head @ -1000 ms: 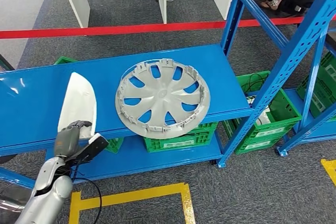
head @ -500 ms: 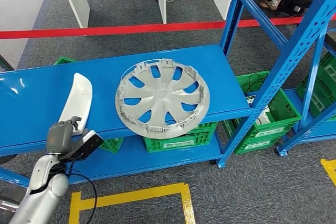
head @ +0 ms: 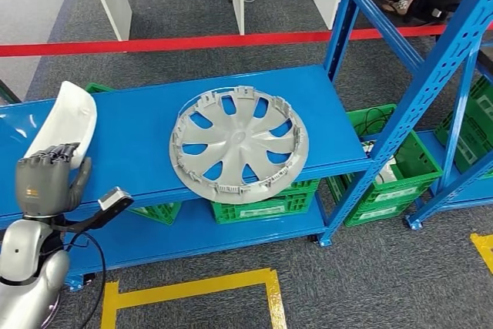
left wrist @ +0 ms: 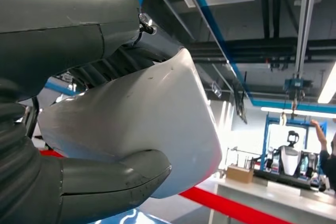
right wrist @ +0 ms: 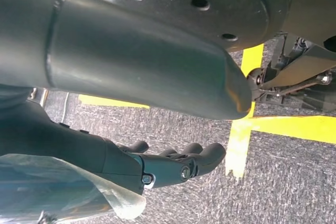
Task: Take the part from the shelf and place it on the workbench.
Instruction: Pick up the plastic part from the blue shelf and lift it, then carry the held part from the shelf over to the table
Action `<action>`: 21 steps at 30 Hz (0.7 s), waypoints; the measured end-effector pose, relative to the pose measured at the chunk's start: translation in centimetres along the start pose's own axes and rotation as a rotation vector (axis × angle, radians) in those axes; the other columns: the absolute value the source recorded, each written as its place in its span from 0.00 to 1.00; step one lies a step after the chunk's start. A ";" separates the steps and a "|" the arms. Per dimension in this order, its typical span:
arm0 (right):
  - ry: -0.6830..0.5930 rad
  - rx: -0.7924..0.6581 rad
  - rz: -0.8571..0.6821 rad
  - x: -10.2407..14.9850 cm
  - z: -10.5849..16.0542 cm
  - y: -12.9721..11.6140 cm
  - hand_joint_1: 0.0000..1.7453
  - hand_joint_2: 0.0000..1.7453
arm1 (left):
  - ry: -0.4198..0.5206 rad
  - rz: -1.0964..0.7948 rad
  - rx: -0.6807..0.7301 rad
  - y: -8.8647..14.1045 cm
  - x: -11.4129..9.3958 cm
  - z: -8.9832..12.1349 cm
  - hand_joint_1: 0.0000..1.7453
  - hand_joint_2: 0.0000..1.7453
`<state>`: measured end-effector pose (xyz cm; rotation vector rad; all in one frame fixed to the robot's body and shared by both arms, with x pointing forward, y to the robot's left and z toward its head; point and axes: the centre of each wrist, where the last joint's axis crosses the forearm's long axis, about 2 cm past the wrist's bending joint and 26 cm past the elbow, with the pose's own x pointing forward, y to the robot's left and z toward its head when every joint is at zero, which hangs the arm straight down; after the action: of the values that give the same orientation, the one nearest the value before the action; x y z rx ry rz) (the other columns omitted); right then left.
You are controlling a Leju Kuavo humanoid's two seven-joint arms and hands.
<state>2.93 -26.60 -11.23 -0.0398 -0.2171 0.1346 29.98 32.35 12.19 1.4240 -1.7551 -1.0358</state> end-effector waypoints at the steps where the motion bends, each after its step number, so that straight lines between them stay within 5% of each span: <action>1: 0.000 0.000 0.000 0.0 0.0 0.0 0.00 0.00 | -0.002 -0.002 0.004 0.1 0.0 0.0 1.00 1.00; 21: -0.011 -0.004 -0.019 0.2 0.0 0.0 0.00 0.00 | -0.104 -0.153 0.128 2.4 -0.7 -0.8 1.00 1.00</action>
<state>3.12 -26.58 -11.21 -0.0407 -0.2285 0.1157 29.69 33.10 14.72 1.6318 -1.8383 -1.1114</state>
